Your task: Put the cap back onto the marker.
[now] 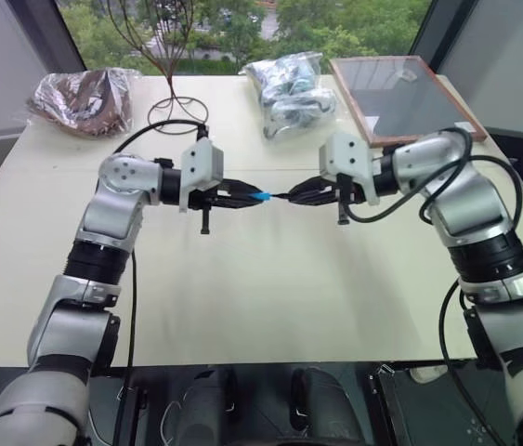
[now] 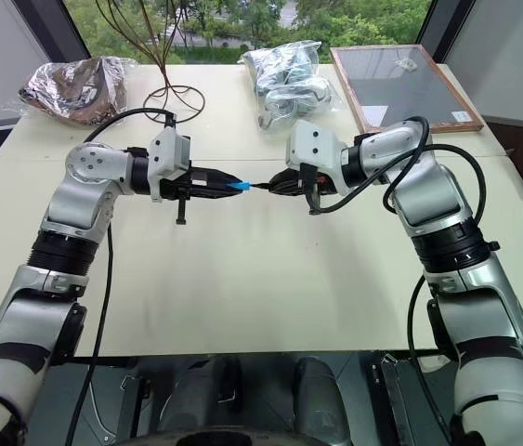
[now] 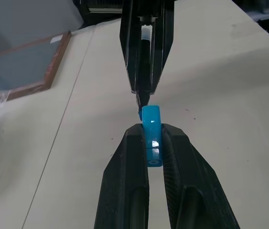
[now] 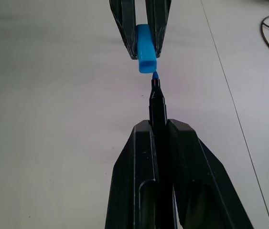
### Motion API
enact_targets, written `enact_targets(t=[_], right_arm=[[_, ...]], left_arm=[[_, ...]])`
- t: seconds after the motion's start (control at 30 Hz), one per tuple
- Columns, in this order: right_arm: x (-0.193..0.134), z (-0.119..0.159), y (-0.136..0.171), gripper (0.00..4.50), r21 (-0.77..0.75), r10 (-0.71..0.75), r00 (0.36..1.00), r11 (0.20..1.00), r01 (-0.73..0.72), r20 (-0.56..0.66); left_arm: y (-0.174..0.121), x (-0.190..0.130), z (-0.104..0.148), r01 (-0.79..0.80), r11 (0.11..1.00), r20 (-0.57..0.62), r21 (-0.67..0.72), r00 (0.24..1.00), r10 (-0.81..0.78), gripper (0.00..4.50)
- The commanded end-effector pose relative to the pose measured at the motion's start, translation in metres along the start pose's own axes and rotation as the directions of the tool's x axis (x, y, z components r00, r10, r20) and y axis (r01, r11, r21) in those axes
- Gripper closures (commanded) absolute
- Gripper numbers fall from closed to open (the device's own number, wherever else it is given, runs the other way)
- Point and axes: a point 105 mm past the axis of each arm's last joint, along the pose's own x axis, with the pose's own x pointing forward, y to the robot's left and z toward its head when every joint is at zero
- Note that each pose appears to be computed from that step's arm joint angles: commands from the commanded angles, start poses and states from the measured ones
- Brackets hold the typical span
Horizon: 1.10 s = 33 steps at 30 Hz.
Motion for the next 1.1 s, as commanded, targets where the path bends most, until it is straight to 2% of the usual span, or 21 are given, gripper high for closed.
enact_targets(t=[0.03,1.1], right_arm=[[-0.002,0.011,0.000,4.50,-0.040,-0.008,1.000,0.999,0.009,0.022],[0.004,0.015,0.006,4.50,-0.030,0.005,0.999,1.000,-0.003,0.044]], left_arm=[[0.005,-0.001,0.006,-0.016,0.999,0.002,0.047,1.000,0.016,4.48],[0.006,0.006,0.002,-0.018,0.999,0.013,0.045,1.000,0.017,4.48]])
